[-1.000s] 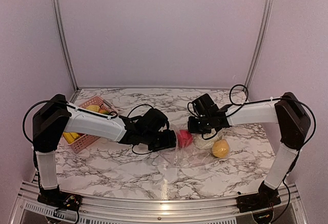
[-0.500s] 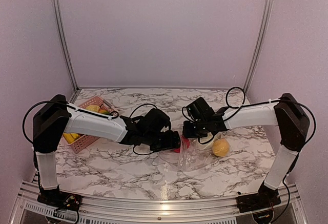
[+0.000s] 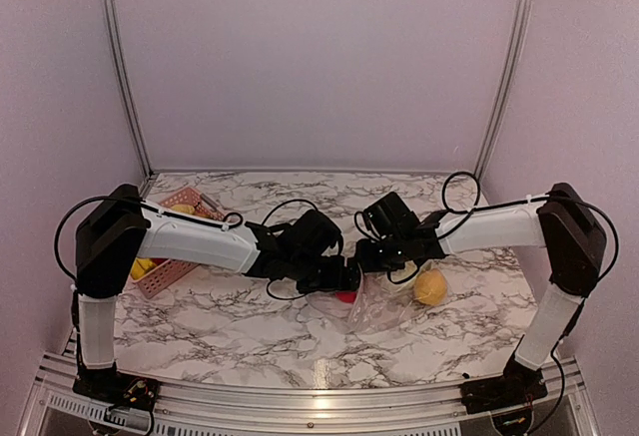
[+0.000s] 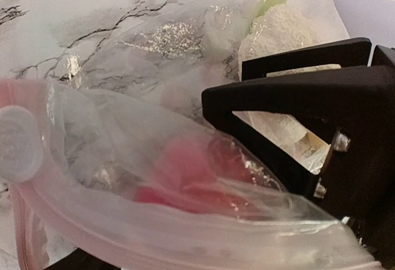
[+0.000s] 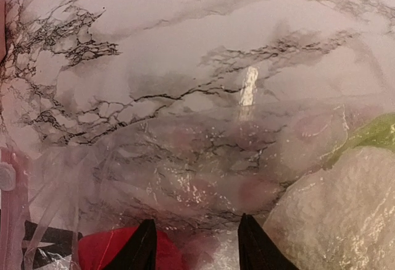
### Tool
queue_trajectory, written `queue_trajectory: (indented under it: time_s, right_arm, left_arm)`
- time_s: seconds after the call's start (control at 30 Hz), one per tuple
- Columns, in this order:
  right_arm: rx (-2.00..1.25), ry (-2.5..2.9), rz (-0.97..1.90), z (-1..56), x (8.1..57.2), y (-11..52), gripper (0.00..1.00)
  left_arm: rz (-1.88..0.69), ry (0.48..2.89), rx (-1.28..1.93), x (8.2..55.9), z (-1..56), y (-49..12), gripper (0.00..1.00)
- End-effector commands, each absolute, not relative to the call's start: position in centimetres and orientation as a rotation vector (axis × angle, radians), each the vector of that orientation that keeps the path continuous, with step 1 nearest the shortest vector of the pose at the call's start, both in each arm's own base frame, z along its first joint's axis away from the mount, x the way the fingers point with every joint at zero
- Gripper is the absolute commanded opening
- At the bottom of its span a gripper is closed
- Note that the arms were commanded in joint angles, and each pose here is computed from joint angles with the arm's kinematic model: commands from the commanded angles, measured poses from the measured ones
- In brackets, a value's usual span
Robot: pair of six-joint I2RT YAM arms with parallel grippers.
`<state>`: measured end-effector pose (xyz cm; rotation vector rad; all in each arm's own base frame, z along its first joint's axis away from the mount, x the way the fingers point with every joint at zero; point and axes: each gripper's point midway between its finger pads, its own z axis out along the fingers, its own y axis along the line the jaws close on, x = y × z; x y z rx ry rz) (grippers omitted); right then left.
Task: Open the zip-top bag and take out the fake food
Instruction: Pick up the fake fruit from the zipper food storage bag.
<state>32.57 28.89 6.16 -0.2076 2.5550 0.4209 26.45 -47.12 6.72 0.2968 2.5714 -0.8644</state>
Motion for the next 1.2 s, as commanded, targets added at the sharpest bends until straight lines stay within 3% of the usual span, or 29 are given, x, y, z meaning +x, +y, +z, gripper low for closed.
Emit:
queue_trajectory:
  time_s: [0.0,0.37,0.6,0.83,0.93,1.17]
  right_arm:
    - [-0.266,2.568,0.463,6.1,31.2,29.7,0.45]
    - [-0.29,2.586,0.447,5.6,30.8,29.7,0.57]
    - [-0.236,2.493,0.417,10.8,32.2,28.7,0.56]
    - [-0.18,2.448,0.462,14.0,32.1,28.2,0.42]
    - [-0.178,2.454,0.501,14.0,31.4,28.8,0.34]
    - [-0.174,2.499,0.54,12.3,30.3,29.3,0.25]
  left_arm:
    - [-0.778,2.581,0.358,26.7,5.6,-47.2,0.94]
    - [-0.78,2.564,0.382,26.8,6.0,-47.4,0.98]
    - [-0.82,2.484,0.388,26.4,8.0,-46.1,0.96]
    - [-0.863,2.438,0.399,25.8,8.6,-45.3,0.91]
    - [-0.87,2.424,0.407,25.7,9.0,-45.1,0.89]
    - [-0.869,2.414,0.42,25.8,9.2,-45.3,0.8]
